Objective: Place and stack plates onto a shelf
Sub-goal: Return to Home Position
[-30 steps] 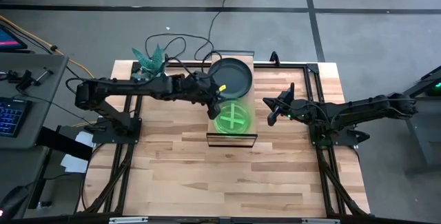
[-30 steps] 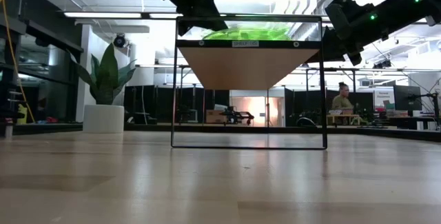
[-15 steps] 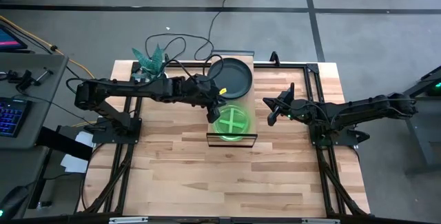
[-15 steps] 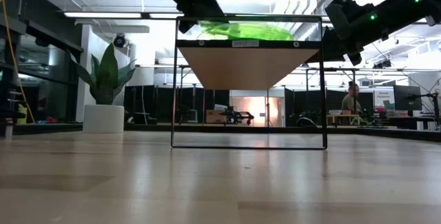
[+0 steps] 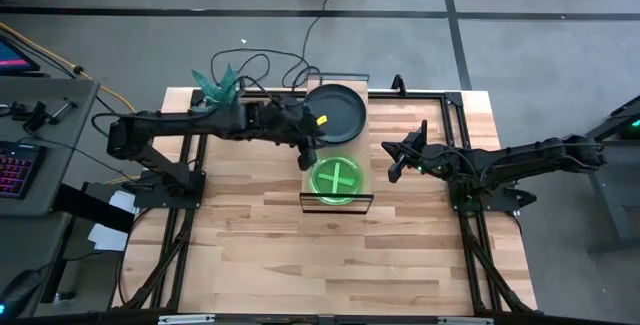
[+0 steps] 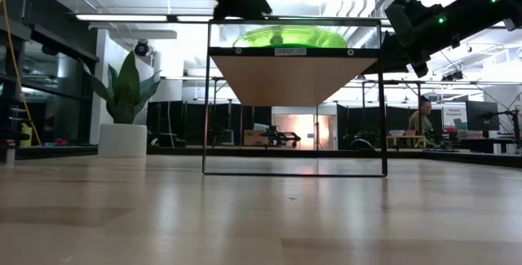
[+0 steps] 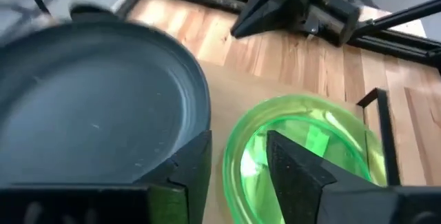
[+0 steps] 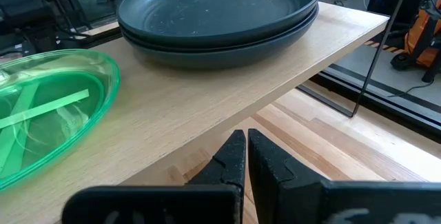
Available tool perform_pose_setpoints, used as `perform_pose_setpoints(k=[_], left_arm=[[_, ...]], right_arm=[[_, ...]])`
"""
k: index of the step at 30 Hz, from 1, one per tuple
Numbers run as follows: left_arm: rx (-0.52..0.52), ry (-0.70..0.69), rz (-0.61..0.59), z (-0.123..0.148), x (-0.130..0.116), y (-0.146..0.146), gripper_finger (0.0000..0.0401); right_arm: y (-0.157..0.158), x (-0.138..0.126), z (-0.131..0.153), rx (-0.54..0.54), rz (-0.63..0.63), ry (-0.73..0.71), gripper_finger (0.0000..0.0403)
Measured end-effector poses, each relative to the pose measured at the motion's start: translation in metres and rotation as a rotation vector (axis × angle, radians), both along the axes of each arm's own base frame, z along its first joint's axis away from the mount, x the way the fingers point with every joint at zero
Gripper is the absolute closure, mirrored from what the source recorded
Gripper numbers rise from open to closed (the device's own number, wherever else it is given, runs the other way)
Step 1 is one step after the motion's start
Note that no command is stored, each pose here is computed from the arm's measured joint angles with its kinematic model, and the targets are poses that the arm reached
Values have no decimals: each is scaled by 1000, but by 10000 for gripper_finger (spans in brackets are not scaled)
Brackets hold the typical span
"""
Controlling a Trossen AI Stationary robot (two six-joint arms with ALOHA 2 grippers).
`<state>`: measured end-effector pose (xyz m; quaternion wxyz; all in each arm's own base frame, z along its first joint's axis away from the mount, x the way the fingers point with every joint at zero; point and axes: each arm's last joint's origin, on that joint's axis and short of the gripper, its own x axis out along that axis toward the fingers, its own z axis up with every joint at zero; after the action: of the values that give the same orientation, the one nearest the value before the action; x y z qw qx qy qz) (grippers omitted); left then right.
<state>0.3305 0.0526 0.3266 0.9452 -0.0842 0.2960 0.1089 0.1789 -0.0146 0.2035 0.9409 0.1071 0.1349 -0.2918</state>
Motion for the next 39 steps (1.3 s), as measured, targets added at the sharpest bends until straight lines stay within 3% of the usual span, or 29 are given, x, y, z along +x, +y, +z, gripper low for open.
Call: perform_pose_setpoints(k=[4, 7, 14, 20, 29, 39], left_arm=[[62, -40, -36, 14, -15, -2, 269], [96, -161, -76, 10, -27, -15, 269], [135, -508, -146, -43, -85, -42, 277], [133, -670, -197, -86, -134, -56, 279], [133, -737, -204, -92, -167, -59, 279], [159, -711, -211, -93, -172, -58, 279]], right_arm=[[0, 0, 0, -1, 0, 1, 403], [0, 0, 0, -1, 0, 1, 403], [0, 0, -1, 18, -6, -1, 403], [0, 0, 0, 14, -8, -9, 403], [-1, 0, 2, -13, -34, -17, 403], [-2, 1, 6, -16, -42, -60, 403]])
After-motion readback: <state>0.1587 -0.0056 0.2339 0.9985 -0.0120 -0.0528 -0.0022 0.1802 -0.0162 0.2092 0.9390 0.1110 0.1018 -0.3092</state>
